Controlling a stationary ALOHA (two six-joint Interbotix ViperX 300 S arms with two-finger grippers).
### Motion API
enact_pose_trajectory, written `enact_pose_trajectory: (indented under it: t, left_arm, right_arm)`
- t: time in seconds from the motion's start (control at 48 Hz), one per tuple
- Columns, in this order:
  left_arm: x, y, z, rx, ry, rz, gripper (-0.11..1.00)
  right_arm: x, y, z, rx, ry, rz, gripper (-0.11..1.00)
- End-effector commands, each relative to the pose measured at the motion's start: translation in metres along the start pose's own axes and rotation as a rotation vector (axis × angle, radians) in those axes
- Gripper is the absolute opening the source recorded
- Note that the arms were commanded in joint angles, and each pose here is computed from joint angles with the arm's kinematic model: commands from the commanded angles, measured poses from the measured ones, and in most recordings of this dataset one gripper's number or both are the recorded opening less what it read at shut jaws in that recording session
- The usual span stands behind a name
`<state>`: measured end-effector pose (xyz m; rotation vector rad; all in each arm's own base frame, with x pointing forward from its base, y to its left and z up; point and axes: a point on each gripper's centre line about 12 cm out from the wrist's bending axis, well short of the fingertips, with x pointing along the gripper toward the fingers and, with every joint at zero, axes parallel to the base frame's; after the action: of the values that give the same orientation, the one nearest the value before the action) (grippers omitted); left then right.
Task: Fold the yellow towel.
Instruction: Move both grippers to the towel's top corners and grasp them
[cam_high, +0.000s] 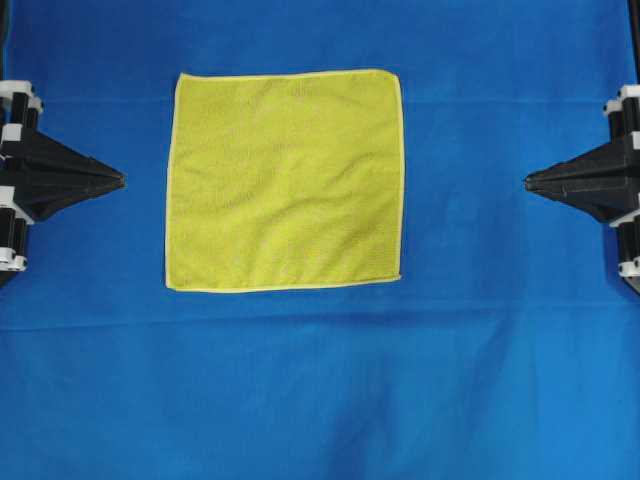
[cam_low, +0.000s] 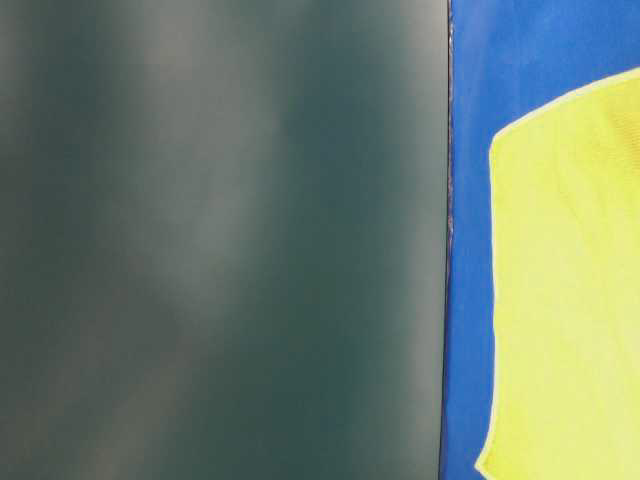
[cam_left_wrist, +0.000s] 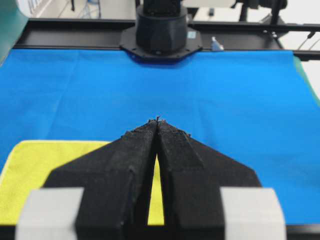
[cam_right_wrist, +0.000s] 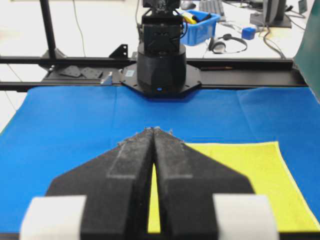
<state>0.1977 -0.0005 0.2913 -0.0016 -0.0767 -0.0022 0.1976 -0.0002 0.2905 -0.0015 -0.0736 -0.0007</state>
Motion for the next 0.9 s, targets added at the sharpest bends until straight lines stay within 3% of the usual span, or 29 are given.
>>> enact_pose_trajectory:
  t: [0.0, 0.146, 0.354, 0.584, 0.688, 0.876]
  left_arm:
    - [0.004, 0.002, 0.008, -0.046, -0.009, 0.016, 0.0]
    - [0.007, 0.012, -0.001, -0.05, 0.037, 0.061, 0.0]
    - [0.016, 0.039, -0.03, -0.054, 0.154, 0.187, 0.0]
    - [0.025, 0.068, -0.067, -0.054, 0.299, 0.3, 0.02]
    - [0.027, 0.084, -0.082, -0.064, 0.344, 0.358, 0.23]
    - [0.025, 0.119, -0.117, -0.102, 0.444, 0.488, 0.77]
  right_arm:
    - [0.005, -0.003, 0.011, 0.005, -0.026, -0.013, 0.0]
    - [0.015, -0.016, 0.002, 0.005, 0.043, -0.076, 0.0]
    - [0.034, -0.059, -0.019, 0.031, 0.171, -0.251, 0.0]
    - [0.056, -0.111, -0.059, 0.073, 0.371, -0.41, 0.01]
    - [0.073, -0.129, -0.073, 0.08, 0.446, -0.44, 0.03]
    - [0.1, -0.165, -0.106, 0.077, 0.583, -0.478, 0.54]
